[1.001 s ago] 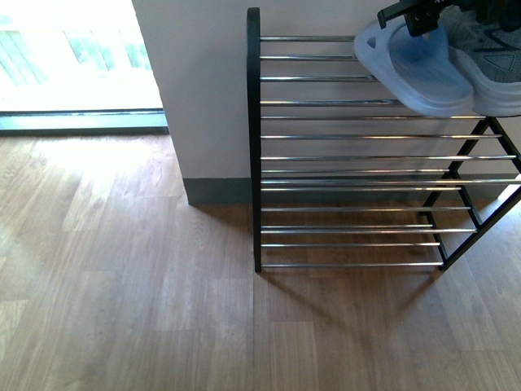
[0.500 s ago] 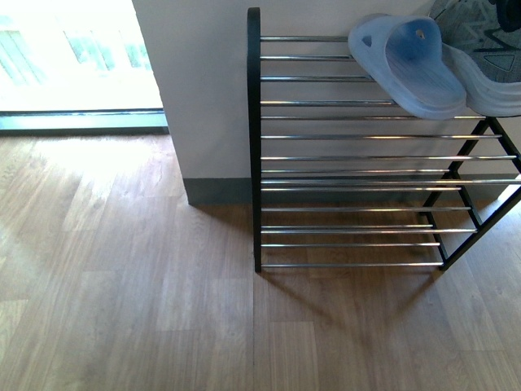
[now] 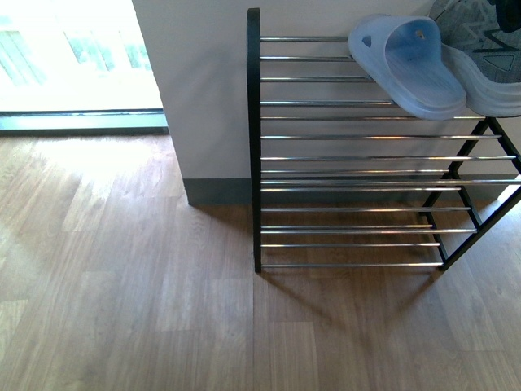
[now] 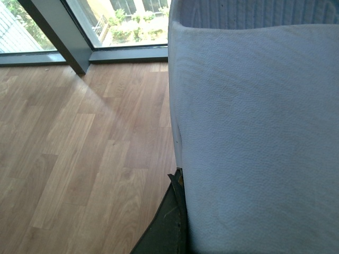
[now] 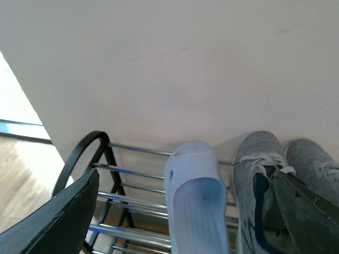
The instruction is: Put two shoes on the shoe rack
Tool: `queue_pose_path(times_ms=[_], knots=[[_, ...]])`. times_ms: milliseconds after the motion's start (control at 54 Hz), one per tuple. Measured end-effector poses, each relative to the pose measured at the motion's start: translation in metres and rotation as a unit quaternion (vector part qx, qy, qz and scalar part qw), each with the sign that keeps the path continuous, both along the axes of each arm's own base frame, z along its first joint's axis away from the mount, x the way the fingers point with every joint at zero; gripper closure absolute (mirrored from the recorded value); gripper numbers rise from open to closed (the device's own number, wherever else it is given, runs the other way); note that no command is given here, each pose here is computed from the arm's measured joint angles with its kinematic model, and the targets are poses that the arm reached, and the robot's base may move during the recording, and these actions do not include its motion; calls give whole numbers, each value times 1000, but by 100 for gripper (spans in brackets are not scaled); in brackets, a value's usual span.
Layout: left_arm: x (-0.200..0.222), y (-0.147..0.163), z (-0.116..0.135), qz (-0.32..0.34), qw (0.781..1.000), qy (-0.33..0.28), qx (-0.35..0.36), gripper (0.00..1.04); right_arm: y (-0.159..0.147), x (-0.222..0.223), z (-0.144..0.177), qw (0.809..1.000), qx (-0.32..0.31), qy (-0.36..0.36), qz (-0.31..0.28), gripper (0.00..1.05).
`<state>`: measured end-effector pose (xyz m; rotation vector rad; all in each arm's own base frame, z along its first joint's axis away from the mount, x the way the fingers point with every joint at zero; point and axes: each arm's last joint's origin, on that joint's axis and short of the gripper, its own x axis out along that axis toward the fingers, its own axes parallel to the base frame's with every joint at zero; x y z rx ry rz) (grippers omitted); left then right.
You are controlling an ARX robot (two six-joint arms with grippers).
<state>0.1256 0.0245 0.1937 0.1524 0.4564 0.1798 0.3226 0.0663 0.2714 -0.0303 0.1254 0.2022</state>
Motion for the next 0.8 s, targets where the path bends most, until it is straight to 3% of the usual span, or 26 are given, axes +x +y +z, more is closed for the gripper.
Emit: queue_pose_path(times_ms=[278, 500, 574, 797], knots=[[0, 0, 0, 0, 1000, 0, 0, 103, -27, -91, -28, 996, 65, -58, -13, 9], [0, 0, 0, 0, 1000, 0, 0, 103, -36, -110, -42, 994, 80, -66, -34, 9], [0, 0, 0, 0, 1000, 0, 0, 103, -39, -115, -46, 993, 51, -59, -84, 21], [0, 0, 0, 0, 1000, 0, 0, 103, -48, -136, -63, 993, 26, -59, -99, 51]])
